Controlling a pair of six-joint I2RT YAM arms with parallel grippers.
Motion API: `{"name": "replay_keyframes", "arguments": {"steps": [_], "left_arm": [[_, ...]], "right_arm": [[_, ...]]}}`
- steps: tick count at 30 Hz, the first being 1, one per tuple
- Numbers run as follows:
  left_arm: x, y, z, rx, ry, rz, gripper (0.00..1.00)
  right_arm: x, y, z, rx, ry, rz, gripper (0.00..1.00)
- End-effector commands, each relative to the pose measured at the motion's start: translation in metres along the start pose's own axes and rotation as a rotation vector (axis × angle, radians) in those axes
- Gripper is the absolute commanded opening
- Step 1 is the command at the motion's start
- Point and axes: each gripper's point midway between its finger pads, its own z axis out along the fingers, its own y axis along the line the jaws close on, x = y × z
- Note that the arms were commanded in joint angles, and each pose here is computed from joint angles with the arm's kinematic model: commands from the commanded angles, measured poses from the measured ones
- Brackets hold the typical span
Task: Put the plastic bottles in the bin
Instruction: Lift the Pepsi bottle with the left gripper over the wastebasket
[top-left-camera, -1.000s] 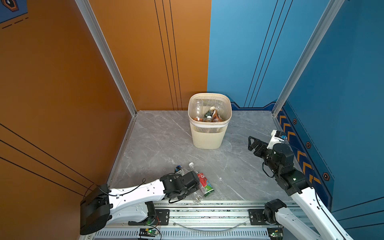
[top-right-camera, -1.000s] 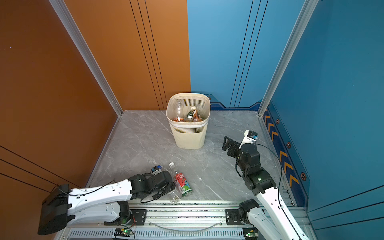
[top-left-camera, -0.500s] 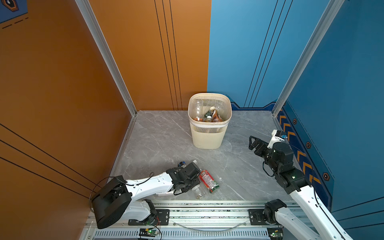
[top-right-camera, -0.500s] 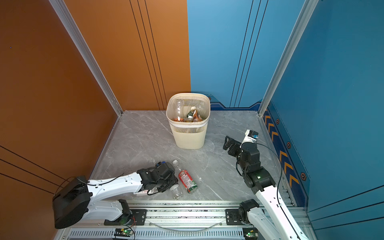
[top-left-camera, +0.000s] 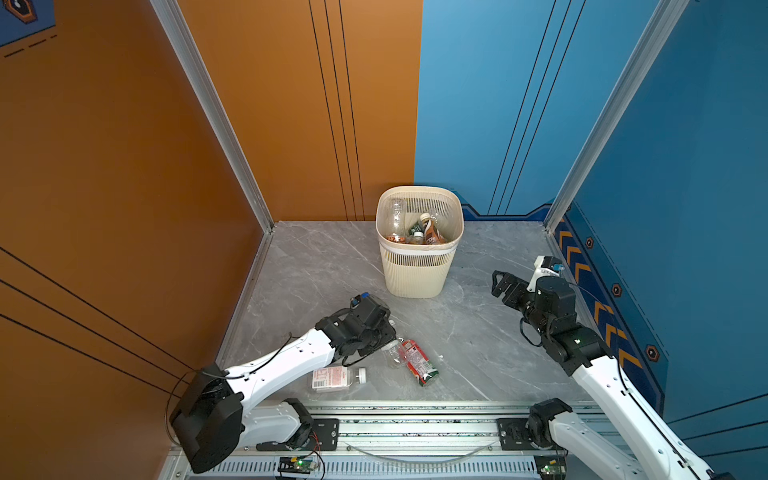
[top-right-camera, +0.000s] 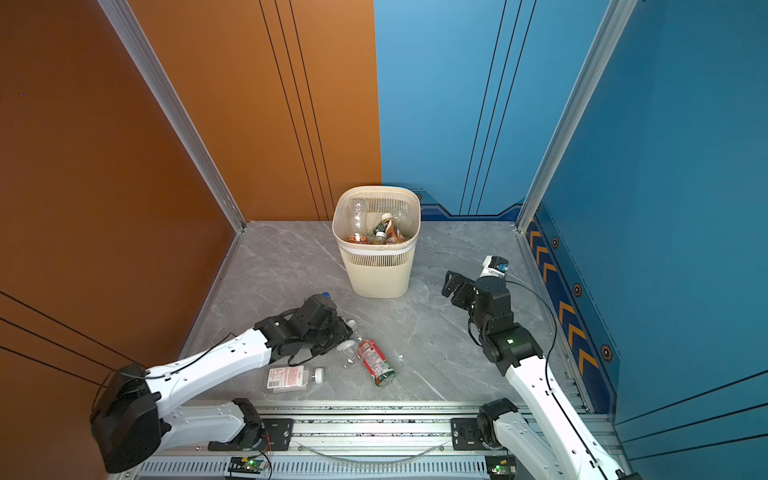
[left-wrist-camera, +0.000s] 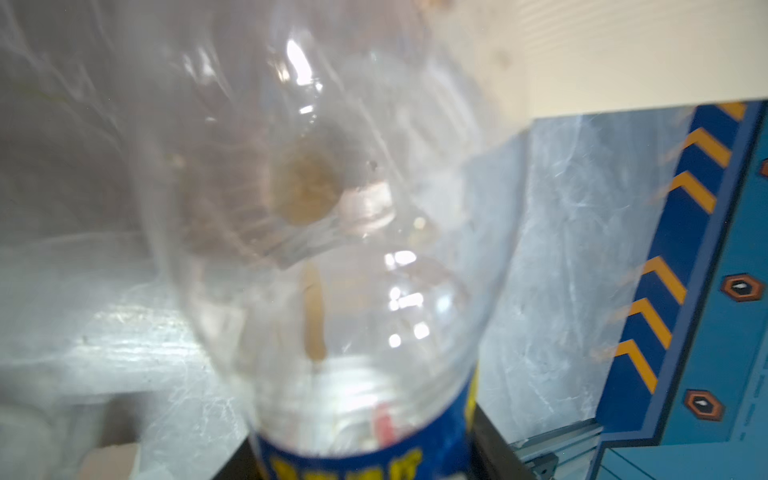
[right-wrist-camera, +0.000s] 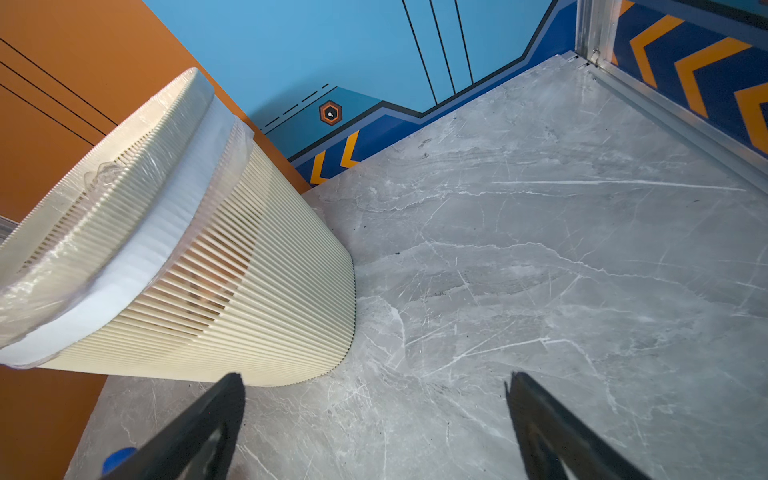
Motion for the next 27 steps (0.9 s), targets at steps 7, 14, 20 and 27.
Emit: {"name": "replay_keyframes", "arguments": {"steps": [7, 14, 20, 27], "left_arm": [[-0.099, -0.09, -0.112, 0.21, -0.31, 0.218, 0.52], [-0.144, -0.179, -0.16, 0.474, -0.471, 0.287, 0.53], [-0.166, -0.244, -0.171, 0.591, -0.51, 0.368, 0.52], [-0.187, -0.295, -0.142, 0.675, -0.507, 0.383, 0.52]], "right_arm": [[-0.015, 0.014, 0.003, -0.036, -0.016, 0.037, 1.0], [-0.017, 0.011, -0.003, -0.017, -0.015, 0.034, 1.0], [-0.021, 0.008, -0.01, 0.001, -0.026, 0.022, 1.0], [-0.022, 0.005, -0.014, 0.013, -0.031, 0.02, 1.0]]}}
